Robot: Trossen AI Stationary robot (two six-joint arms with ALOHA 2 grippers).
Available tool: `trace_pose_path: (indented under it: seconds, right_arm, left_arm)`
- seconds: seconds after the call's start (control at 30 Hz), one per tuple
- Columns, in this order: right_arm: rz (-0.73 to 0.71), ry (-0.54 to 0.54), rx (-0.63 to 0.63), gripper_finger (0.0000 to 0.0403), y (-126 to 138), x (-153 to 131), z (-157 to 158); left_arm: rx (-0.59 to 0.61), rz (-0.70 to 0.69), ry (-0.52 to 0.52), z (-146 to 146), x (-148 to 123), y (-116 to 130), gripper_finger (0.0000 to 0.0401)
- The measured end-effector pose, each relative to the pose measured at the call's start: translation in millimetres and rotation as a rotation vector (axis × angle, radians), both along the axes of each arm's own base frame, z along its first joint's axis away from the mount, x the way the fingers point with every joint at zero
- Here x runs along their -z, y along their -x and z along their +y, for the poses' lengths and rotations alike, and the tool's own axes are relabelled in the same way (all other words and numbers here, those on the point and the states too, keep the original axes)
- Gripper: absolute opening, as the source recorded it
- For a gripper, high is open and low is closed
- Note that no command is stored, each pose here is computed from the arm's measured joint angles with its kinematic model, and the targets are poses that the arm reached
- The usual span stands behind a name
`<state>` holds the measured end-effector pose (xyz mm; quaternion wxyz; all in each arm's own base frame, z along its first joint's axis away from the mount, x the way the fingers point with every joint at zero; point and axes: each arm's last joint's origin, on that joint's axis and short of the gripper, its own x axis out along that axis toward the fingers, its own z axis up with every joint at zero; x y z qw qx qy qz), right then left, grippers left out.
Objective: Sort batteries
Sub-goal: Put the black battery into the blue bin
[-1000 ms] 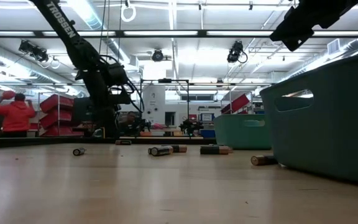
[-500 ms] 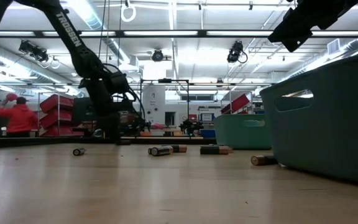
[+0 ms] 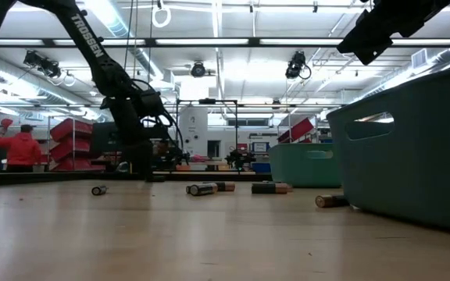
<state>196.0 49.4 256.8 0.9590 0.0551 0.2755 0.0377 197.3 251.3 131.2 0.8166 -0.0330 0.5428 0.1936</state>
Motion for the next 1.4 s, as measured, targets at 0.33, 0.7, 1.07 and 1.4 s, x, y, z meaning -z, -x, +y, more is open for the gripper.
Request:
trace_pose_path:
  seconds: [0.33,0.7,1.07,1.4]
  right_arm:
    - [-0.007,0.008,-0.006,0.0072,0,-1,0]
    - [-0.111,0.058,0.004,0.0072,-5,-9,0]
    - [-0.405,0.296,0.041,0.0072,-32,-25,2]
    - [-0.596,0.5,0.226,0.0073,-73,-15,7]
  left_arm:
    - [0.019,0.061,-0.091,-22,-18,-13,0.0017]
    - [0.206,-0.361,-0.169,-67,-106,-26,0.0017]
    - [0.525,-0.821,-0.22,-137,-156,-75,0.0017]
    - [0.635,-1.031,-0.395,-206,-169,-105,0.0017]
